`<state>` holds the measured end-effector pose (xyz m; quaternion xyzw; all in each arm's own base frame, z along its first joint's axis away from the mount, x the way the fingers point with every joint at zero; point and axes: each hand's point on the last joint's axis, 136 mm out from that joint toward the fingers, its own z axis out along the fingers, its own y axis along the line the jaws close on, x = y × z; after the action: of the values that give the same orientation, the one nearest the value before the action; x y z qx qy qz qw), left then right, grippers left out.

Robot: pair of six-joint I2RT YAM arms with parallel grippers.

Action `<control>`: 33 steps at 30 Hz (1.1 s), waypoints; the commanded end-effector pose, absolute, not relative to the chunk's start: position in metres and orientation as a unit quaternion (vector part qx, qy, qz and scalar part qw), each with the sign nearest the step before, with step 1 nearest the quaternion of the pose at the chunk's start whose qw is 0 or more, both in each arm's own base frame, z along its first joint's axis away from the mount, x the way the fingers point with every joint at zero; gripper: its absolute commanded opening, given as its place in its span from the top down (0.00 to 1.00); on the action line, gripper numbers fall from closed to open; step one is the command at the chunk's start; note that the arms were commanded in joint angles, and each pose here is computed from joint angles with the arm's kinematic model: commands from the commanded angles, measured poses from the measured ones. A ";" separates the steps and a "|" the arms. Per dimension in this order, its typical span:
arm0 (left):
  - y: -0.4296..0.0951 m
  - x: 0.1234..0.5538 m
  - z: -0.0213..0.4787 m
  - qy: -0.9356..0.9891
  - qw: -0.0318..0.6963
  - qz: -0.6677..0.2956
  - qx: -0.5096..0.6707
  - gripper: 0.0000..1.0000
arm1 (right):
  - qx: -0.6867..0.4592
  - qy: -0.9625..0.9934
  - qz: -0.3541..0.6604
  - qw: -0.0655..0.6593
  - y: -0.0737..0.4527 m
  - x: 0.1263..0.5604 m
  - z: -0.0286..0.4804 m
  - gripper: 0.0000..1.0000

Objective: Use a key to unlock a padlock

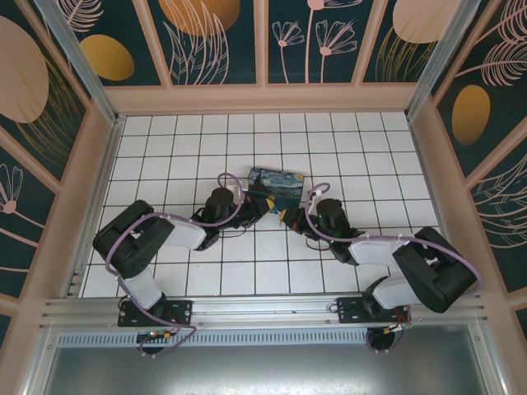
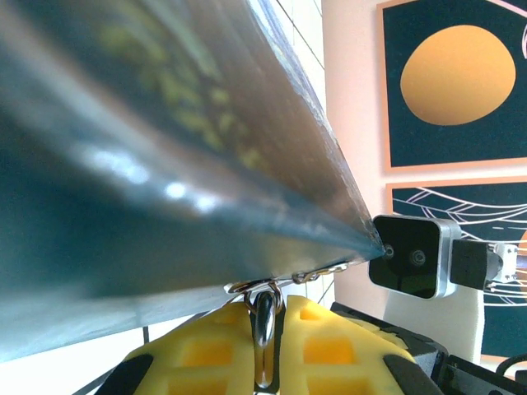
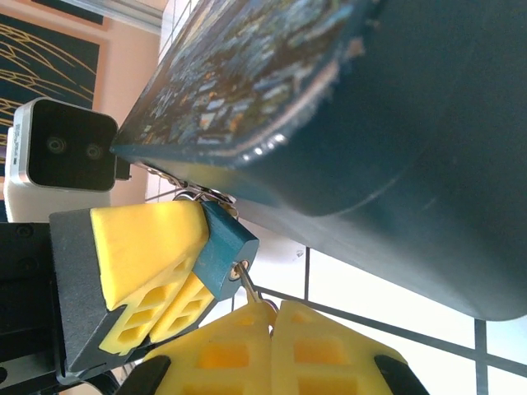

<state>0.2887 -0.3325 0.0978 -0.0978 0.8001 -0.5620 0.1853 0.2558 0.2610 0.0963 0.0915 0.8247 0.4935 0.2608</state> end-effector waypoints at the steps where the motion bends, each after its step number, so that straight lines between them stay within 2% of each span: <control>1: -0.345 0.256 0.078 0.823 0.125 -0.552 -0.051 1.00 | 0.075 0.718 0.614 0.320 0.279 0.267 0.180 1.00; 7: -0.346 0.258 0.079 0.822 0.127 -0.553 -0.051 1.00 | 0.057 0.667 0.685 0.288 0.307 0.262 0.217 1.00; 10: -0.345 0.257 0.078 0.824 0.127 -0.550 -0.051 1.00 | 0.059 0.685 0.664 0.294 0.308 0.269 0.210 1.00; 16: -0.342 0.255 0.075 0.828 0.129 -0.544 -0.049 1.00 | 0.078 0.712 0.619 0.323 0.279 0.276 0.193 1.00; 22: -0.342 0.256 0.076 0.826 0.130 -0.547 -0.049 1.00 | 0.046 0.730 0.590 0.341 0.268 0.270 0.187 1.00; 33: -0.339 0.256 0.078 0.827 0.135 -0.542 -0.058 1.00 | 0.058 0.676 0.670 0.301 0.272 0.248 0.209 1.00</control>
<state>0.2869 -0.3372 0.1104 -0.0807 0.7922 -0.5735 0.1924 0.2480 0.2581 0.1135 0.1156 0.7887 0.5563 0.2347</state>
